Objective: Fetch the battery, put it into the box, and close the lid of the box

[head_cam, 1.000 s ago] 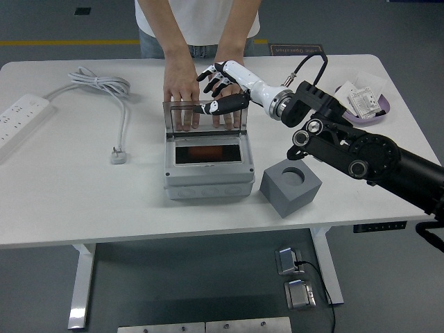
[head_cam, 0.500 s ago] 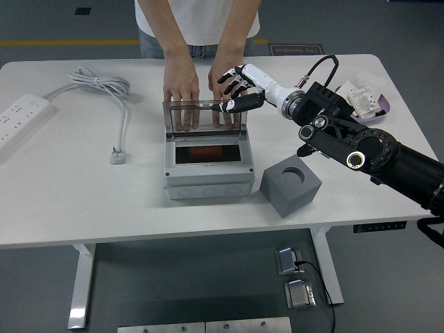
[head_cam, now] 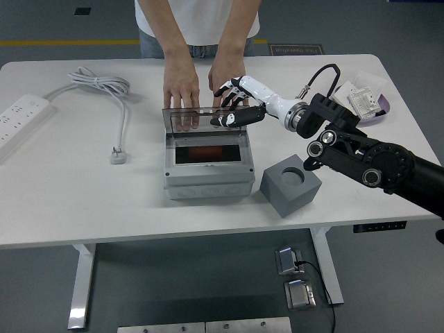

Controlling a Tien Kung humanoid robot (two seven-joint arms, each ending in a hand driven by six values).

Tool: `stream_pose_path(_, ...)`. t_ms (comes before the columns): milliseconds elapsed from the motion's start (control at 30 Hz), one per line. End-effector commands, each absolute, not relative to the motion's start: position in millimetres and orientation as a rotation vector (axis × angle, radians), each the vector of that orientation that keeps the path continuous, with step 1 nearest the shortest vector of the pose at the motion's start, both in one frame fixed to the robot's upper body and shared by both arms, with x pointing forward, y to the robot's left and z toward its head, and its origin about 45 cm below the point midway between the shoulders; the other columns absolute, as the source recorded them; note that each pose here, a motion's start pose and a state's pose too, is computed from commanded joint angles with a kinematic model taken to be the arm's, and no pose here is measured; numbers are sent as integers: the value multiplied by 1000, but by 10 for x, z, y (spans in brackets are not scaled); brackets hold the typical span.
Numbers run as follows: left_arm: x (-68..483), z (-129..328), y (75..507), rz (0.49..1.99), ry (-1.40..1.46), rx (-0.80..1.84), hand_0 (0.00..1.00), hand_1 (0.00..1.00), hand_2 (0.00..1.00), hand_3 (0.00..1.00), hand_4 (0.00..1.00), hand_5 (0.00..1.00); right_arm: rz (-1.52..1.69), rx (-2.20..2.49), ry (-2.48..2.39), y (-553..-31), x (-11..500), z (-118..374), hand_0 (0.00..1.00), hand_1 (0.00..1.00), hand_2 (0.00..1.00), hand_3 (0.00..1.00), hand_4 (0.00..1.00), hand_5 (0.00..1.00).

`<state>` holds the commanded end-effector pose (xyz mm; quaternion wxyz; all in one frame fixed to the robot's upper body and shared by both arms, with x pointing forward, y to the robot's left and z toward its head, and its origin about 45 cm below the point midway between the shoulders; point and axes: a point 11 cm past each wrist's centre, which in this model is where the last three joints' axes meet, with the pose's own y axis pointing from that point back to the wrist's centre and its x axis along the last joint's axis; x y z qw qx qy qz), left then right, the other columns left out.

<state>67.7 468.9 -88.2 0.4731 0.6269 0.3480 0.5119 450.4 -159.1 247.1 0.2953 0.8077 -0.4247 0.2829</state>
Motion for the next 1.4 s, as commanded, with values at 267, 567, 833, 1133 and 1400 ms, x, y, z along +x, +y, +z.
stream_pose_path(267,623,-895,4680,1257,862,1527,730,751,731,692,569,481,739,2163,-1084,-1645,4282,2372,737,571,634,683,904,348)
stream_pose_path(567,587,-903,4676,1260,867,1525,731,751,731,692,569,480,732,2182,-1048,-1617,4098,2313,729,557,632,683,904,350)
stream_pose_path(833,585,-913,4654,1257,867,1522,730,751,731,691,569,482,692,2184,-1068,-1679,4049,2218,709,547,627,682,901,355)
stream_pose_path(1133,566,-908,4673,1260,875,1528,730,751,731,691,569,482,689,2133,-1105,-1870,4129,2275,707,544,627,678,900,354)
stream_pose_path(1400,568,-912,4662,1259,880,1528,730,751,731,688,570,484,680,2065,-1108,-2032,4164,2262,695,528,602,674,896,356)
